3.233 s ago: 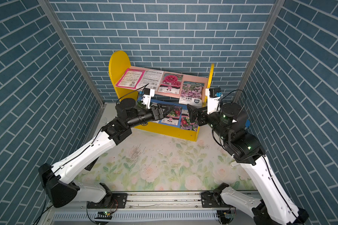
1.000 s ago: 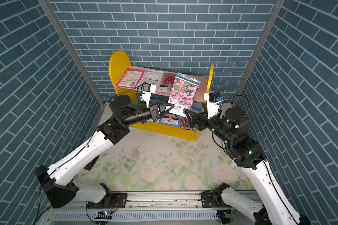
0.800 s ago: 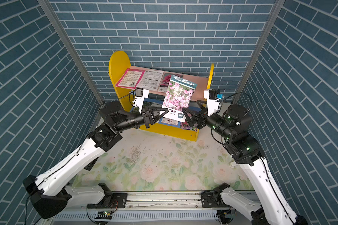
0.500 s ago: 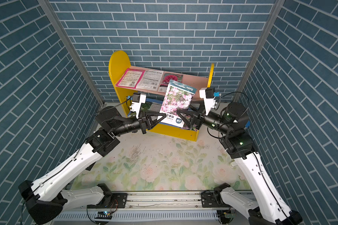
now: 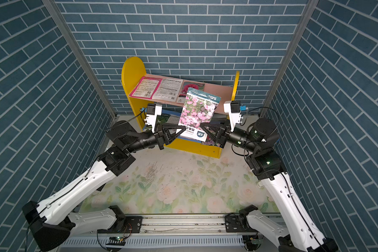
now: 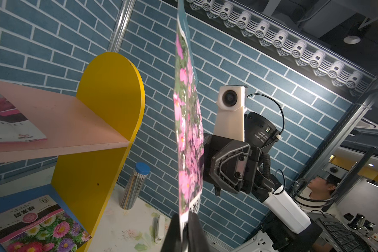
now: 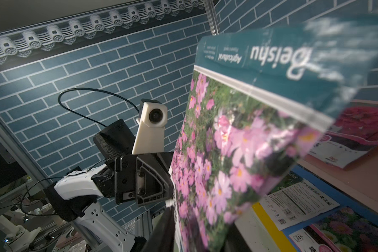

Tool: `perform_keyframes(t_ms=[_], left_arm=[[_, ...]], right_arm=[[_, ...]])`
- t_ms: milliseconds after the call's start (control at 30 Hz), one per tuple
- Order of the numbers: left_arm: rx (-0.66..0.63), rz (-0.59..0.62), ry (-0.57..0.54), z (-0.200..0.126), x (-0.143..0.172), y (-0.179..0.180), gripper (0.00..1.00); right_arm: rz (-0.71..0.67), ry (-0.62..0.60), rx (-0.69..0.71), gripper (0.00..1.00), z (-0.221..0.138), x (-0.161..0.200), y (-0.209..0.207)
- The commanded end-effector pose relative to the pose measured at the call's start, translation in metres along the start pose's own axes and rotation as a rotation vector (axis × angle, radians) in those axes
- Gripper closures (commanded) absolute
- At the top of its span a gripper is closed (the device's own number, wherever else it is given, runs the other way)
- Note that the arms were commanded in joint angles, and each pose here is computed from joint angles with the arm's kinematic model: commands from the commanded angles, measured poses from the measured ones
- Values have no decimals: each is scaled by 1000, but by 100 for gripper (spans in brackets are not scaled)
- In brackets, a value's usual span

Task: Take the seed bag off the shelf
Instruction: Pick up the seed packet from the shelf.

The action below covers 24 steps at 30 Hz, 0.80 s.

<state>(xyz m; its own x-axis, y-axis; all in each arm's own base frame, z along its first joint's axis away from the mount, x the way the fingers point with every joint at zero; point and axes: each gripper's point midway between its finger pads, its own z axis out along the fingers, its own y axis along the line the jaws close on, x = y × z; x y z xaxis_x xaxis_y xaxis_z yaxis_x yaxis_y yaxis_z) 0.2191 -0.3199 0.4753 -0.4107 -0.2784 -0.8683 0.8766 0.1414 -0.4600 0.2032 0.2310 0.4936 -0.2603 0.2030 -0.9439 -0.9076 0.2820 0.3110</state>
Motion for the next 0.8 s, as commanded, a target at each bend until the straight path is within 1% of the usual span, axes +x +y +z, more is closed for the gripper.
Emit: perform_keyframes(t_ms=[0, 33, 67, 167, 233, 333, 367, 433, 533, 700, 767], left_arm=[[-4, 17, -15, 0, -2, 0, 92], [-27, 19, -11, 0, -1, 4, 86], [-50, 23, -8, -1, -1, 7, 79], [-140, 46, 17, -5, -1, 19, 52], [-210, 65, 48, -12, 0, 28, 30], [-306, 105, 82, -29, 0, 37, 9], [-337, 117, 89, -35, 0, 39, 4], [-392, 147, 109, -48, 2, 42, 1], [-436, 185, 156, -64, 11, 42, 0], [-491, 183, 230, -84, 35, 49, 0], [-507, 175, 243, -90, 42, 51, 0]], right_arm=[[-32, -41, -28, 84, -3, -13, 10], [-28, -38, -23, 90, -2, -12, 8], [-26, -35, -22, 93, -2, -11, 7], [-25, -22, -7, 100, -4, -8, 7], [-19, -4, 17, 100, -7, -2, 4], [9, 45, 49, 100, -10, 13, -2], [19, 62, 56, 100, -10, 19, -5], [44, 107, 89, 100, -13, 37, -13], [105, 182, 133, 100, -16, 67, -25], [212, 288, 196, 100, -25, 118, -43], [247, 318, 213, 100, -29, 137, -48]])
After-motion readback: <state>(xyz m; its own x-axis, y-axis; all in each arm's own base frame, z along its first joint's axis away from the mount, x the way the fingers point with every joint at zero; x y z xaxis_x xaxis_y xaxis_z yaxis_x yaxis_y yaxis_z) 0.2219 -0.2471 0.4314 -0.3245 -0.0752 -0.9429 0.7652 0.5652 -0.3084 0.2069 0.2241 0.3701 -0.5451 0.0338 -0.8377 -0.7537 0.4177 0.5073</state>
